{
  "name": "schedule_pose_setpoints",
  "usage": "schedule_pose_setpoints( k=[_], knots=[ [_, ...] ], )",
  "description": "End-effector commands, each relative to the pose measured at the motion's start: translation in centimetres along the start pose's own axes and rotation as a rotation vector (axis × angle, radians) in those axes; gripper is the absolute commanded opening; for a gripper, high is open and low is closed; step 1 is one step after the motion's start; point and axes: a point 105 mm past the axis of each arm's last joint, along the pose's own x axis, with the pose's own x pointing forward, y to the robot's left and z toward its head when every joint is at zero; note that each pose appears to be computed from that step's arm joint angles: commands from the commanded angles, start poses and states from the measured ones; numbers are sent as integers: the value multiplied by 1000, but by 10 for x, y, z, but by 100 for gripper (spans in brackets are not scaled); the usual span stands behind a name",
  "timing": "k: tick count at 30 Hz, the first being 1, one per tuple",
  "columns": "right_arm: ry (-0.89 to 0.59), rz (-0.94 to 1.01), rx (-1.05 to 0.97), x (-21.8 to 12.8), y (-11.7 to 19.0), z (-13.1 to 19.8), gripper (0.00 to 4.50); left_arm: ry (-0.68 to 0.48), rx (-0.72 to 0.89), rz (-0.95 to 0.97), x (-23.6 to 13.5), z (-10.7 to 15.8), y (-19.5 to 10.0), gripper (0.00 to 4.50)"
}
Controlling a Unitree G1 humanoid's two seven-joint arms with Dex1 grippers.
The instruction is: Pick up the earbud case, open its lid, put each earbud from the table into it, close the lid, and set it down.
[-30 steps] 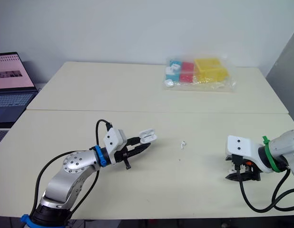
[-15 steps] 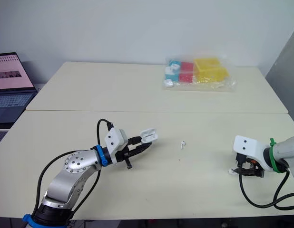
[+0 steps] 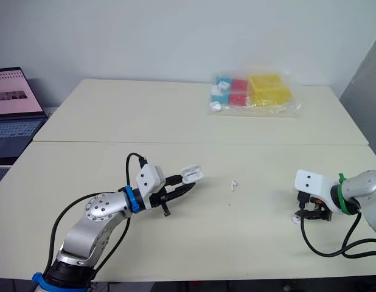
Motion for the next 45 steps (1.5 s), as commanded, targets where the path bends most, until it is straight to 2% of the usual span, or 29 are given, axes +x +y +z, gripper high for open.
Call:
schedule_pose_setpoints(
  k=[1, 13, 22, 30, 35, 40, 45],
  knots=[
    [4, -11, -23, -2, -2, 1, 324, -45, 41, 1, 3, 13, 0, 80],
    [2, 45, -38, -4, 11, 5, 324, -44, 40, -2, 3, 13, -1, 80],
    [-49, -27, -25, -20, -3, 16, 324, -44, 40, -1, 2, 13, -1, 80],
    [-49, 95, 124, -35, 27, 23, 324, -33, 35, 0, -3, 10, -2, 80],
    [28, 136, 108, -12, 56, 19, 324, -26, 48, -18, -3, 8, -7, 80],
    [69, 60, 103, 1, 47, 10, 324, -29, 54, -21, -2, 8, -8, 80],
    [85, 74, 125, 5, 50, 4, 324, -27, 52, -19, -3, 7, -10, 80]
  ],
)
